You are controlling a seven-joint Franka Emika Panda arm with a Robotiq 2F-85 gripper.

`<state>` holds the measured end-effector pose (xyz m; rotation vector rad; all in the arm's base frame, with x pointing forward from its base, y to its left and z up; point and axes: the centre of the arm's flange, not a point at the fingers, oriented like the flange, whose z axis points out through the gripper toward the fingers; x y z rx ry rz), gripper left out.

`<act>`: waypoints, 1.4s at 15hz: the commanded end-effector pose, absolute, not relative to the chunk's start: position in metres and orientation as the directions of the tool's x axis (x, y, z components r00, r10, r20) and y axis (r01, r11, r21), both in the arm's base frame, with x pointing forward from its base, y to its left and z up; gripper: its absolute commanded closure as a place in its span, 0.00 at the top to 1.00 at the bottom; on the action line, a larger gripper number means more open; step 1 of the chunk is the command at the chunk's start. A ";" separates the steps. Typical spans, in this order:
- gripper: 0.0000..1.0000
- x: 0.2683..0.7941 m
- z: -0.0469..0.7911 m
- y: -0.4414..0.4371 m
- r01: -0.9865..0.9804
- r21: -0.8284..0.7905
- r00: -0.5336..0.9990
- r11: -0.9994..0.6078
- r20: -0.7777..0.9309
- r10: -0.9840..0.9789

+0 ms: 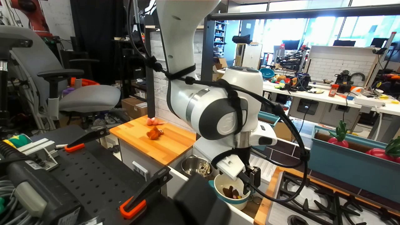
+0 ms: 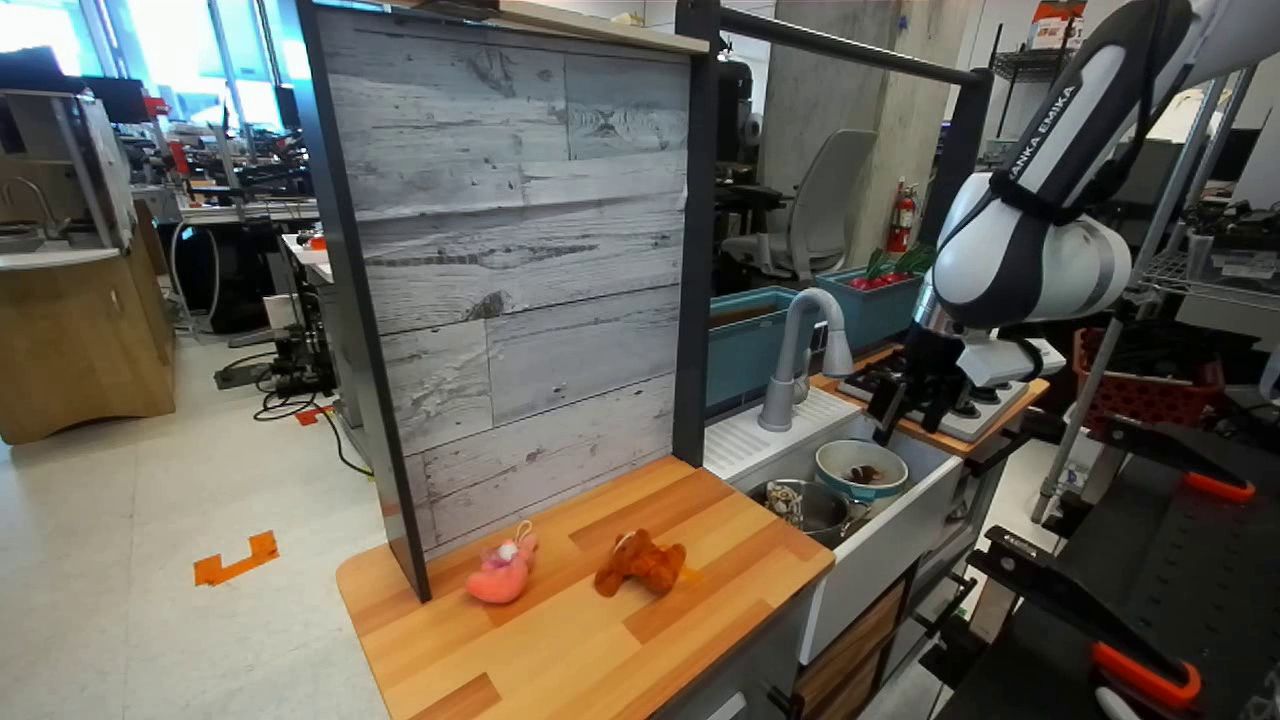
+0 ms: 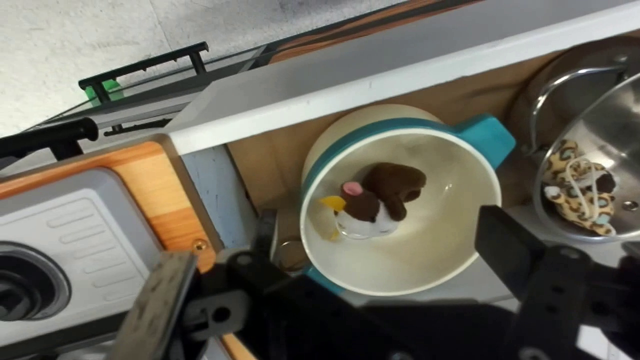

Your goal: Remove the brown plushy from the pot in the sink and put it on the counter

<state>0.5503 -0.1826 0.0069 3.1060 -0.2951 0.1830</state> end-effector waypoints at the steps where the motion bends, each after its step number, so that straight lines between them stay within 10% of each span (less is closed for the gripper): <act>1: 1.00 0.568 -0.011 -0.194 -0.167 0.010 0.981 -0.986 0.099 -0.165; 20: 0.99 0.603 -0.075 -0.172 0.045 0.068 0.998 -0.997 0.040 0.047; 21: 0.74 0.603 -0.077 -0.172 0.050 0.072 0.998 -0.996 0.037 0.053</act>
